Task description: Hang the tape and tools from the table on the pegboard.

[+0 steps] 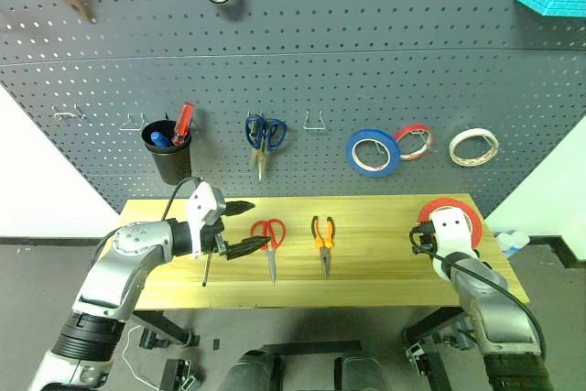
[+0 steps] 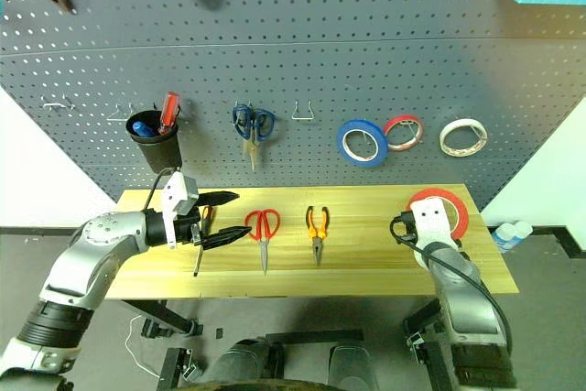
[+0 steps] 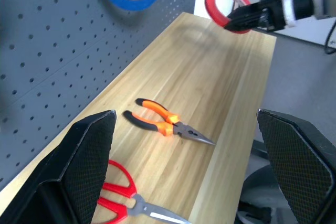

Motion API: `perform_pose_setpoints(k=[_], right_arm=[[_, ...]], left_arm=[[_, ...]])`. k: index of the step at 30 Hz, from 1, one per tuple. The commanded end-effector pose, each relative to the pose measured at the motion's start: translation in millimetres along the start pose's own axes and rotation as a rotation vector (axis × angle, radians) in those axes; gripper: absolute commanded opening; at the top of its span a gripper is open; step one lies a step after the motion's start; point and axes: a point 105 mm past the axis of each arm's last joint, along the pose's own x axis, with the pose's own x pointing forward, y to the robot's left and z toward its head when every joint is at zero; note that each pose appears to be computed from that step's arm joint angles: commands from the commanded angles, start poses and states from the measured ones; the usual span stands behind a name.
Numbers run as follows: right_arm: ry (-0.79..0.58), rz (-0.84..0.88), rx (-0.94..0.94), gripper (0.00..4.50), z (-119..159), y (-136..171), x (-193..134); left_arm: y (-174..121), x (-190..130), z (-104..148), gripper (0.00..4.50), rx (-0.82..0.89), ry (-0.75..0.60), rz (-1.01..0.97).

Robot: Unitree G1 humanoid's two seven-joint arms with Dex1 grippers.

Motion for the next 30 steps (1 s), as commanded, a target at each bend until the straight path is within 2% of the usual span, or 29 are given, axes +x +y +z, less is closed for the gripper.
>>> perform_pose_setpoints(k=[1, 8, 22, 26, 30], right_arm=[[-0.168, -0.014, 0.013, 0.67, 35.2, -4.5, -7.2], [-0.346, -0.010, 0.038, 0.67, 63.6, -2.5, -10.8], [-0.554, -0.010, 0.076, 0.67, 98.9, -0.3, -11.5], [-0.594, 0.008, 0.079, 0.67, 111.9, 6.1, -3.6], [-0.607, 0.028, 0.072, 0.67, 121.2, 12.9, 8.6]], left_arm=[[1.9, 2.6, 9.2, 4.50, 0.047, -0.023, -0.012], [5.2, 3.5, 9.9, 4.50, 0.057, -0.027, -0.014], [7.8, -0.3, 8.8, 4.50, 0.061, -0.024, 0.005], [8.7, 1.0, 14.2, 4.50, 0.066, -0.049, 0.012], [9.0, -1.2, 29.6, 4.50, 0.076, -0.131, 0.019]])
